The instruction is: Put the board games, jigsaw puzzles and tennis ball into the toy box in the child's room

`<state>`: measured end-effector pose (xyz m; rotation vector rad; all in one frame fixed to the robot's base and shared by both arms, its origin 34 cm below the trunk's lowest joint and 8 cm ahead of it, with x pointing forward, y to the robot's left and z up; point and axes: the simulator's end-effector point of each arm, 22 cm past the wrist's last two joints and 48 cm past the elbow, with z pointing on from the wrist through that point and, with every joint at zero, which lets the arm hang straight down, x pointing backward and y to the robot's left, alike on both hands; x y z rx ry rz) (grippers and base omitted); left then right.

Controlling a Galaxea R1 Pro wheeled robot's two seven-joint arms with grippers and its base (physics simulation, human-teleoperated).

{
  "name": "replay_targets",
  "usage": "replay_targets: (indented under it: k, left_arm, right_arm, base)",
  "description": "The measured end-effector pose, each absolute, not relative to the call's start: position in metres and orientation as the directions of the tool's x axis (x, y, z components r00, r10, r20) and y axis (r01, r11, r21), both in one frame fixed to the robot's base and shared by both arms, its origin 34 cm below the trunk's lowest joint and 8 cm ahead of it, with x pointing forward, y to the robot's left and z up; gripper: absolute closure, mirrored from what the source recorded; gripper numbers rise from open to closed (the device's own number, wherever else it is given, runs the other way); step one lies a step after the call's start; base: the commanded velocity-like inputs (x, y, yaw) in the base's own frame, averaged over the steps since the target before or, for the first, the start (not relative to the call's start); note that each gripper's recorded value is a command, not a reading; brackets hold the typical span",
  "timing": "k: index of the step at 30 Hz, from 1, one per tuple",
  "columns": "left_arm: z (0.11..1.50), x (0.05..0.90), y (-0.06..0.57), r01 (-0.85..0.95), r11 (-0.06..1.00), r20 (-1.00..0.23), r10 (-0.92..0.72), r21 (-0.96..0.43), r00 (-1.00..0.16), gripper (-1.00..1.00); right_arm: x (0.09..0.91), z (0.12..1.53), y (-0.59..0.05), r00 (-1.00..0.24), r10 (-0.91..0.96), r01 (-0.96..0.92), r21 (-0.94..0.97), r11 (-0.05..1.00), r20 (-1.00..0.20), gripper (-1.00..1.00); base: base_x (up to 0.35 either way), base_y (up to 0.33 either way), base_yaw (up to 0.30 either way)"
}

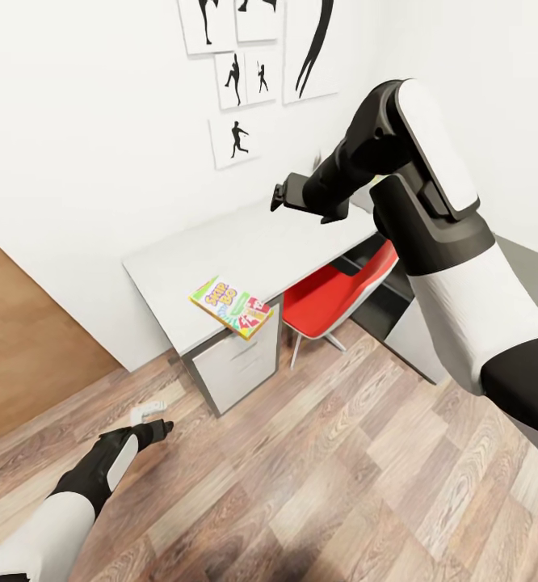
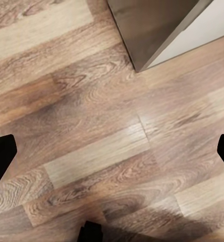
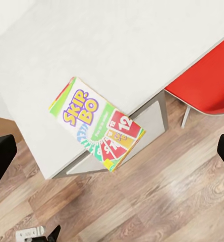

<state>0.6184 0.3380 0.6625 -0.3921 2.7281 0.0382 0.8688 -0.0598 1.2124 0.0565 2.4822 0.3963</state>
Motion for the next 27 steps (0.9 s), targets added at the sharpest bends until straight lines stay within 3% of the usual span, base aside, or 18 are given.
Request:
replay_targets:
  k: [27]
  left_arm:
    - [0.686,0.633,0.339,-0.275,0.961,-0.416,-0.266,-0.039,-0.87,-1.0]
  right_arm:
    - [0.853,1.19,-0.087,-0.83,0.153,0.001,0.273,0.962,-0.536,-1.0]
  base:
    - [0.0,0.0,0.0]
